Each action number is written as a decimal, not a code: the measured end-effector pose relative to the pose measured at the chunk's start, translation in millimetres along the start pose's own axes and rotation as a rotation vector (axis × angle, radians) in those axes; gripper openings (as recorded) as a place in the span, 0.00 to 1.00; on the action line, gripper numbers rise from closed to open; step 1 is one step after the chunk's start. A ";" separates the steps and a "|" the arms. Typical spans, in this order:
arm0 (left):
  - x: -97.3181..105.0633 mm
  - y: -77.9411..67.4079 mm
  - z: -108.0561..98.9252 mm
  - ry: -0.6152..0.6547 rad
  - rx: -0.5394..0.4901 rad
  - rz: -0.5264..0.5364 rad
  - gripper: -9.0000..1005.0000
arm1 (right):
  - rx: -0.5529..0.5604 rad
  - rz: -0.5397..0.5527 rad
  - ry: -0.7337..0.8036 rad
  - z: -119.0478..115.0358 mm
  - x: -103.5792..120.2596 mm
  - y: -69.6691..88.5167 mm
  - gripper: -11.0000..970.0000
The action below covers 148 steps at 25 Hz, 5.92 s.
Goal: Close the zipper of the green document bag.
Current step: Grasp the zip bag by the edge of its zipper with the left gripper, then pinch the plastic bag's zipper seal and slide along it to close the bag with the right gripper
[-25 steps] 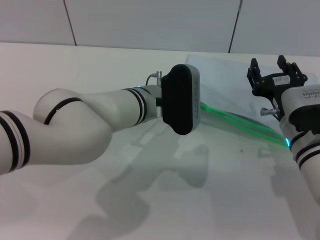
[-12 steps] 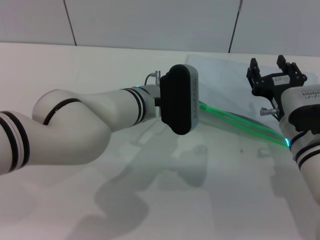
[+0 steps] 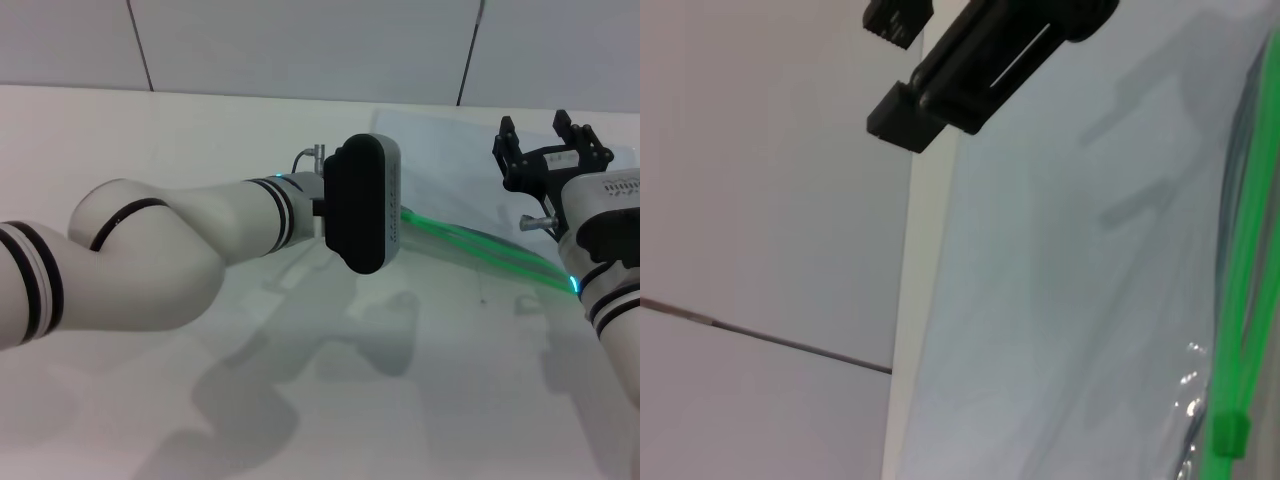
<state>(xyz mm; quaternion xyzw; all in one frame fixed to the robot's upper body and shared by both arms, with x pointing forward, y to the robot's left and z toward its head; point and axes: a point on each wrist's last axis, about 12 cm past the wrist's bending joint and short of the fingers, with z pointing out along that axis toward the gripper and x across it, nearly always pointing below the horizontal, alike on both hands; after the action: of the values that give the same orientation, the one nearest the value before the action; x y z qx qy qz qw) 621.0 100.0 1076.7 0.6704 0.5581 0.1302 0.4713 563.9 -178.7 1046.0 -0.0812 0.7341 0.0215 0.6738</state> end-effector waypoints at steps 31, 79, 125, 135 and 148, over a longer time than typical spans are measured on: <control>-2.1 -0.2 0.2 -0.025 -0.024 0.013 0.24 | -0.001 0.000 -0.001 0.4 -0.4 0.3 0.60; 1.5 -15.9 -25.1 -0.068 -0.071 -0.226 0.07 | -0.403 -0.020 0.295 16.8 -75.7 -22.7 0.59; -1.4 -10.0 -30.1 -0.085 -0.099 -0.246 0.07 | -0.581 -0.656 0.181 6.2 -46.9 14.1 0.47; -1.4 -9.9 -30.1 -0.082 -0.094 -0.241 0.07 | -0.549 -0.680 0.178 8.9 -41.1 15.9 0.37; -2.0 -9.5 -30.2 -0.084 -0.095 -0.239 0.07 | -0.545 -0.693 0.173 9.9 -38.7 20.1 0.15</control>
<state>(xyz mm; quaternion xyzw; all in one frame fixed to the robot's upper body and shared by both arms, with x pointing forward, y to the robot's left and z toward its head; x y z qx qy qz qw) 593.2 112.3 1085.8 0.5809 0.6069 0.0715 0.5377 573.7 -154.0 1081.9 -0.4984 0.6848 -0.0201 0.5313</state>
